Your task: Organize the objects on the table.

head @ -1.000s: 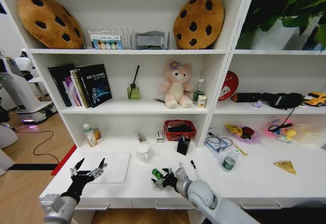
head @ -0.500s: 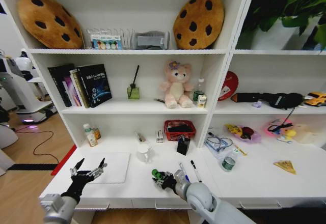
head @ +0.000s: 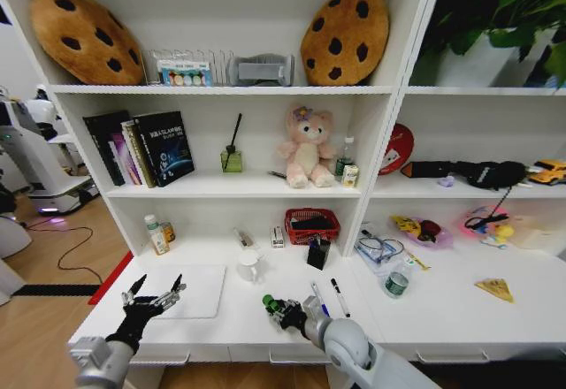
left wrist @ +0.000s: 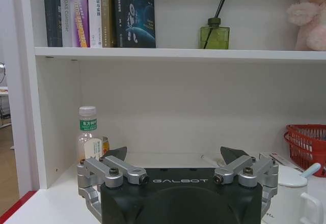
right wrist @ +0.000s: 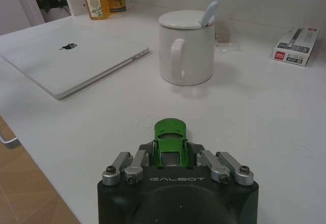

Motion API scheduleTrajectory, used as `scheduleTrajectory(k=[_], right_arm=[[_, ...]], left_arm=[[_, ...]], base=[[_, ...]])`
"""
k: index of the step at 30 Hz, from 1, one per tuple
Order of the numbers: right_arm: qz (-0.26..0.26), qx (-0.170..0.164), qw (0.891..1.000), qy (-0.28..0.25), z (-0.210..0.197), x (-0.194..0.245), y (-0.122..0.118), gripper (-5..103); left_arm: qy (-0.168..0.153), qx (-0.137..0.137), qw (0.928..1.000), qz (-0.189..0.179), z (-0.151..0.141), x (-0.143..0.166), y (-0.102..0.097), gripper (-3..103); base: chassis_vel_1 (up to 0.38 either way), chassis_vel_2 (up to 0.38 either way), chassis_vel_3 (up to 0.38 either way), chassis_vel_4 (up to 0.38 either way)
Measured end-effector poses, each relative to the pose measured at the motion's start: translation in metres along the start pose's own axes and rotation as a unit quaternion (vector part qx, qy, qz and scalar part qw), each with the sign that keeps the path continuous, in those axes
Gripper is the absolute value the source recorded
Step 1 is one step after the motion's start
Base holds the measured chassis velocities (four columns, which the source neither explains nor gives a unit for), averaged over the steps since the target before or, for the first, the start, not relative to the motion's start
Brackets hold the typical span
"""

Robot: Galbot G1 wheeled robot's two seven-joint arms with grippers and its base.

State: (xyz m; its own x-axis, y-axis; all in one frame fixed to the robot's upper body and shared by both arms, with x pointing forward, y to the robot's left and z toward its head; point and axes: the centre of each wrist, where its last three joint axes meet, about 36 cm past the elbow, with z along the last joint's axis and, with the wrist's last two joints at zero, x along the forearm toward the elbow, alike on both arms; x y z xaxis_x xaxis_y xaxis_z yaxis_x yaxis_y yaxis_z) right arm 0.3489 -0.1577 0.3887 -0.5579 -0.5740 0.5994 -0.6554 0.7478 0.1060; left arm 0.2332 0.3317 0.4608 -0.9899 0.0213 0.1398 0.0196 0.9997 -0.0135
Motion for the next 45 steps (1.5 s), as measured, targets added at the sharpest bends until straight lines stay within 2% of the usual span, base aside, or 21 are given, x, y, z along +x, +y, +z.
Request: scheduleTrajectory(k=[7, 9, 10, 13, 14, 17, 18, 20, 21, 25, 26, 28, 31, 36, 37, 39, 45], right_arm=[[0.009, 0.007, 0.999, -0.041, -0.019, 0.018, 0.000, 35], [0.013, 0.022, 0.996, -0.085, -0.040, 0.042, 0.003, 35], [0.013, 0.022, 0.996, -0.085, -0.040, 0.042, 0.003, 35], [0.009, 0.041, 0.987, -0.155, -0.076, 0.082, 0.007, 35], [0.009, 0.041, 0.987, -0.155, -0.076, 0.082, 0.007, 35], [0.017, 0.058, 0.974, -0.220, -0.107, 0.110, 0.001, 35], [0.017, 0.058, 0.974, -0.220, -0.107, 0.110, 0.001, 35], [0.028, 0.066, 0.962, -0.265, -0.134, 0.124, -0.012, 35], [0.028, 0.066, 0.962, -0.265, -0.134, 0.124, -0.012, 35], [0.056, 0.064, 0.942, -0.324, -0.190, 0.109, -0.052, 35], [0.056, 0.064, 0.942, -0.324, -0.190, 0.109, -0.052, 35], [0.067, 0.050, 0.938, -0.336, -0.215, 0.088, -0.070, 35], [0.071, 0.031, 0.937, -0.341, -0.237, 0.065, -0.080, 35], [0.057, -0.005, 0.942, -0.332, -0.263, 0.021, -0.078, 35], [0.057, -0.005, 0.942, -0.332, -0.263, 0.021, -0.078, 35], [0.048, -0.044, 0.944, -0.324, -0.272, 0.009, -0.072, 35], [0.062, -0.081, 0.942, -0.320, -0.290, 0.001, -0.078, 35]], left_arm=[[0.000, 0.000, 1.0000, 0.000, 0.000, 0.000, 0.000, 100], [0.000, 0.000, 1.0000, 0.000, 0.000, 0.000, 0.000, 100], [0.000, 0.000, 1.0000, 0.000, 0.000, 0.000, 0.000, 100], [0.000, 0.000, 1.0000, 0.000, 0.000, 0.000, 0.000, 100], [0.000, 0.000, 1.0000, 0.000, 0.000, 0.000, 0.000, 100], [0.000, 0.000, 1.0000, 0.000, 0.000, 0.000, 0.000, 100], [0.000, 0.000, 1.0000, 0.000, 0.000, 0.000, 0.000, 100], [0.000, 0.000, 1.0000, 0.000, 0.000, 0.000, 0.000, 100], [0.000, 0.000, 1.0000, 0.000, 0.000, 0.000, 0.000, 100], [0.000, 0.000, 1.0000, 0.000, 0.000, 0.000, 0.000, 100], [0.000, 0.000, 1.0000, 0.000, 0.000, 0.000, 0.000, 100], [0.000, 0.000, 1.0000, 0.000, 0.000, 0.000, 0.000, 100], [0.000, 0.000, 1.0000, 0.001, 0.000, 0.000, 0.000, 100], [0.000, 0.000, 1.0000, 0.000, 0.000, 0.000, 0.000, 100], [0.000, 0.000, 1.0000, 0.000, 0.000, 0.000, 0.000, 100], [0.000, 0.000, 1.0000, 0.000, 0.000, 0.000, 0.000, 100], [0.000, 0.000, 1.0000, 0.000, 0.000, 0.000, 0.000, 100]], base=[[0.000, 0.000, 0.000, 0.000], [0.000, 0.000, 0.000, 0.000], [0.000, 0.000, 0.000, 0.000], [0.000, 0.000, 0.000, 0.000], [0.000, 0.000, 0.000, 0.000], [0.000, 0.000, 0.000, 0.000], [0.000, 0.000, 0.000, 0.000], [0.000, 0.000, 0.000, 0.000], [0.000, 0.000, 0.000, 0.000], [0.000, 0.000, 0.000, 0.000], [0.000, 0.000, 0.000, 0.000], [0.000, 0.000, 0.000, 0.000], [0.000, 0.000, 0.000, 0.000], [0.000, 0.000, 0.000, 0.000], [0.000, 0.000, 0.000, 0.000], [0.000, 0.000, 0.000, 0.000], [0.000, 0.000, 0.000, 0.000]])
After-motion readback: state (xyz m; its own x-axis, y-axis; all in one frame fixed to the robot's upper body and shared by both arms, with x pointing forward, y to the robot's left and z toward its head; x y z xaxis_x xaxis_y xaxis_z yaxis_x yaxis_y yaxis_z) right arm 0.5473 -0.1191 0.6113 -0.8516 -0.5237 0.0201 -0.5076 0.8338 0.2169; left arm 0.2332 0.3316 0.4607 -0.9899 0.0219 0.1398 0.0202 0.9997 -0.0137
